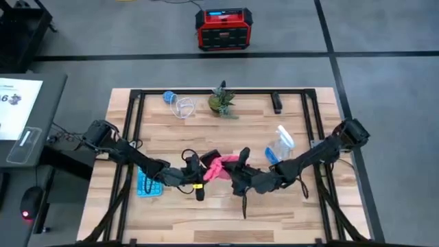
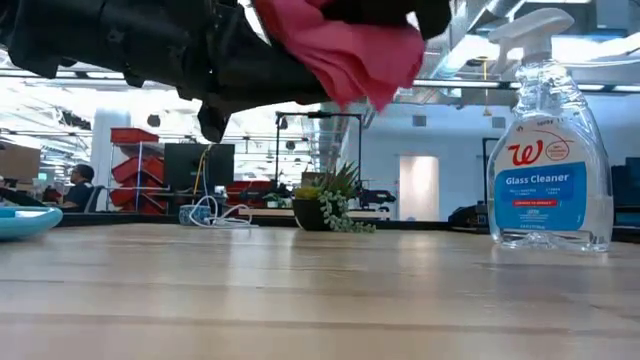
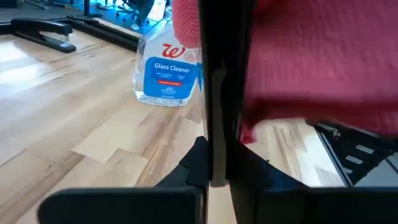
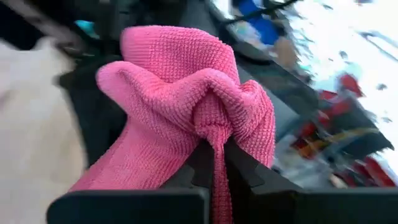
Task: Apply microfiber cloth
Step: Wipe the front of the cellphone with a microfiber cloth
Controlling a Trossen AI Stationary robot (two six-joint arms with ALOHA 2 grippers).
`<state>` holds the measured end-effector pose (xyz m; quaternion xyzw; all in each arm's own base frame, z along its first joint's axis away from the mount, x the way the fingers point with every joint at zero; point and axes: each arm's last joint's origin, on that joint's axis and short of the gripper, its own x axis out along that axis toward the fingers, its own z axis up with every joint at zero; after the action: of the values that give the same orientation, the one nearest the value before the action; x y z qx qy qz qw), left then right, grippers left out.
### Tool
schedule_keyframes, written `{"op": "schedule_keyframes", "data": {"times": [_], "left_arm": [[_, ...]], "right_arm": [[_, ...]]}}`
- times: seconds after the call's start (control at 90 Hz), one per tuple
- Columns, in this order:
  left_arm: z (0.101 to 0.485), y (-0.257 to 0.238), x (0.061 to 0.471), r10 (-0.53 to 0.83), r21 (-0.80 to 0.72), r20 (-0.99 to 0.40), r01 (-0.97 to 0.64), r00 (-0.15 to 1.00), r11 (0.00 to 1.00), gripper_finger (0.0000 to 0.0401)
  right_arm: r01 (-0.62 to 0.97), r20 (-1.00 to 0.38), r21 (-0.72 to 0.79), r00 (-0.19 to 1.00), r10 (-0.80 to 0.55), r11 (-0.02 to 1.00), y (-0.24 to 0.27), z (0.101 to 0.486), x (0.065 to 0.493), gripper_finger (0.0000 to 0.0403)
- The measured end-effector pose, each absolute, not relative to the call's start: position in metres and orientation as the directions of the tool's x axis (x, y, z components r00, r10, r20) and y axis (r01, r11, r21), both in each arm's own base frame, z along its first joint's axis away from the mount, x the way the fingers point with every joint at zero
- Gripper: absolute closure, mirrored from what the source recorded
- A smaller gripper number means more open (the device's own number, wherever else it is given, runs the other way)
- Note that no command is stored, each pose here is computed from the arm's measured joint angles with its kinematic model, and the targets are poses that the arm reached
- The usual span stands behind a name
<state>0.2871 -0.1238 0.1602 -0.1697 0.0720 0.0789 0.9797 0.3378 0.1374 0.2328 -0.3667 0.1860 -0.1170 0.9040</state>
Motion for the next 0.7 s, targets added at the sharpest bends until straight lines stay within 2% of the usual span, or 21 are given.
{"op": "schedule_keyframes", "data": {"times": [0.122, 0.211, 0.344, 0.522, 0.622, 0.7], "left_arm": [[0.16, -0.124, 0.287, 0.134, -0.317, -0.168, -0.182, 0.977, 0.931, 0.0389], [0.16, -0.123, 0.287, 0.148, -0.313, -0.167, -0.195, 0.975, 0.929, 0.0389], [0.161, -0.123, 0.288, 0.155, -0.319, -0.167, -0.202, 0.974, 0.926, 0.0389], [0.161, -0.125, 0.292, 0.157, -0.297, -0.222, -0.22, 0.962, 0.929, 0.0389], [0.163, -0.126, 0.294, 0.157, -0.29, -0.234, -0.223, 0.96, 0.931, 0.0389], [0.162, -0.127, 0.295, 0.155, -0.276, -0.247, -0.223, 0.956, 0.935, 0.0389]], "right_arm": [[-0.079, -0.401, -0.643, 0.882, -0.247, 0.762, 0.134, 0.218, 0.335, 0.0403], [-0.1, -0.428, -0.638, 0.87, -0.243, 0.764, 0.132, 0.216, 0.335, 0.0403], [-0.009, -0.324, -0.704, 0.894, -0.309, 0.711, 0.132, 0.225, 0.338, 0.0403], [0.166, -0.146, -0.734, 0.908, -0.392, 0.658, 0.129, 0.256, 0.349, 0.0403], [0.185, -0.13, -0.726, 0.909, -0.396, 0.663, 0.128, 0.266, 0.353, 0.0403], [0.117, -0.175, -0.739, 0.918, -0.357, 0.663, 0.128, 0.263, 0.353, 0.0403]]}}
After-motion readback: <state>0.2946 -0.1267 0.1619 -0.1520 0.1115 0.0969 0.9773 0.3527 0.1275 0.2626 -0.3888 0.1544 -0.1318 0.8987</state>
